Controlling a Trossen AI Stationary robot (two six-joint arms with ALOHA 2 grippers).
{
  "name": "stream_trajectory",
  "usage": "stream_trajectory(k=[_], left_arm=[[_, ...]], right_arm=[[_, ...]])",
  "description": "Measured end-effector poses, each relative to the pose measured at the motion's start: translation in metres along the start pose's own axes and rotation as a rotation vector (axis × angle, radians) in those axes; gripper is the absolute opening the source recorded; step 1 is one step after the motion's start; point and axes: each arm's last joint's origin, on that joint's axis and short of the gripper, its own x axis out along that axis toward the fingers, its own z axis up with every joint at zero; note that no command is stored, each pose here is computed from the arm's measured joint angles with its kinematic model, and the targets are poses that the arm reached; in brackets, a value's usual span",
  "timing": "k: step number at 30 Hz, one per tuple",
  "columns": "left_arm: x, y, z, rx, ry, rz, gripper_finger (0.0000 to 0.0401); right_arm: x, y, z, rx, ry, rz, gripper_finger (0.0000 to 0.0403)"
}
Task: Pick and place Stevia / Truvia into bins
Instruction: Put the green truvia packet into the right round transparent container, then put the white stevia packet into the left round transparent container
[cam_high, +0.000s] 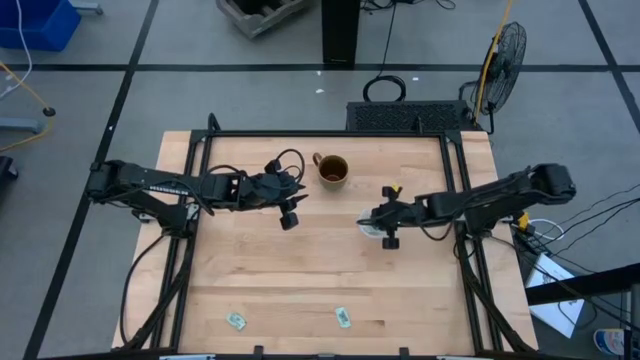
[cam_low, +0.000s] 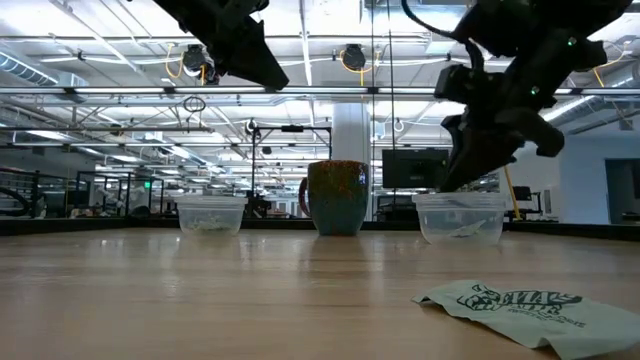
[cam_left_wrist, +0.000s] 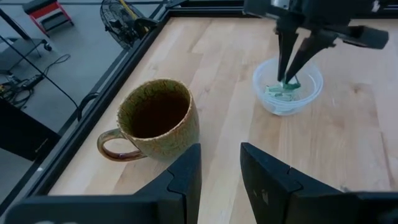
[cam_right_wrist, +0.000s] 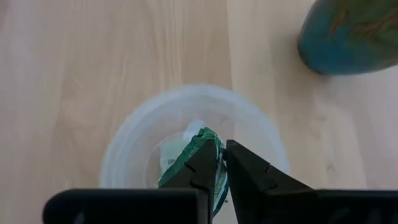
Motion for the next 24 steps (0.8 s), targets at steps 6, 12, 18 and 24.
stream_trajectory(k=[6, 12, 18, 24], left_arm=[[0.000, 0.000, 0.000, 0.000, 0.000, 0.000, 0.0118], [0.000, 0.000, 0.000, -0.001, 0.000, 0.000, 0.0118], [0.000, 0.000, 0.000, -0.005, 0.000, 0.000, 0.0118], [0.000, 0.000, 0.000, -0.023, 0.002, -0.005, 0.0118]], right_arm=[[0.012, 0.003, -0.005, -0.011, 0.058, 0.002, 0.0027], [0.020, 0.005, -0.008, -0.022, 0.095, 0.003, 0.0048], [0.018, 0.004, -0.006, -0.019, 0.076, -0.002, 0.0083], [0.018, 0.004, 0.000, -0.011, 0.013, -0.006, 0.0105]])
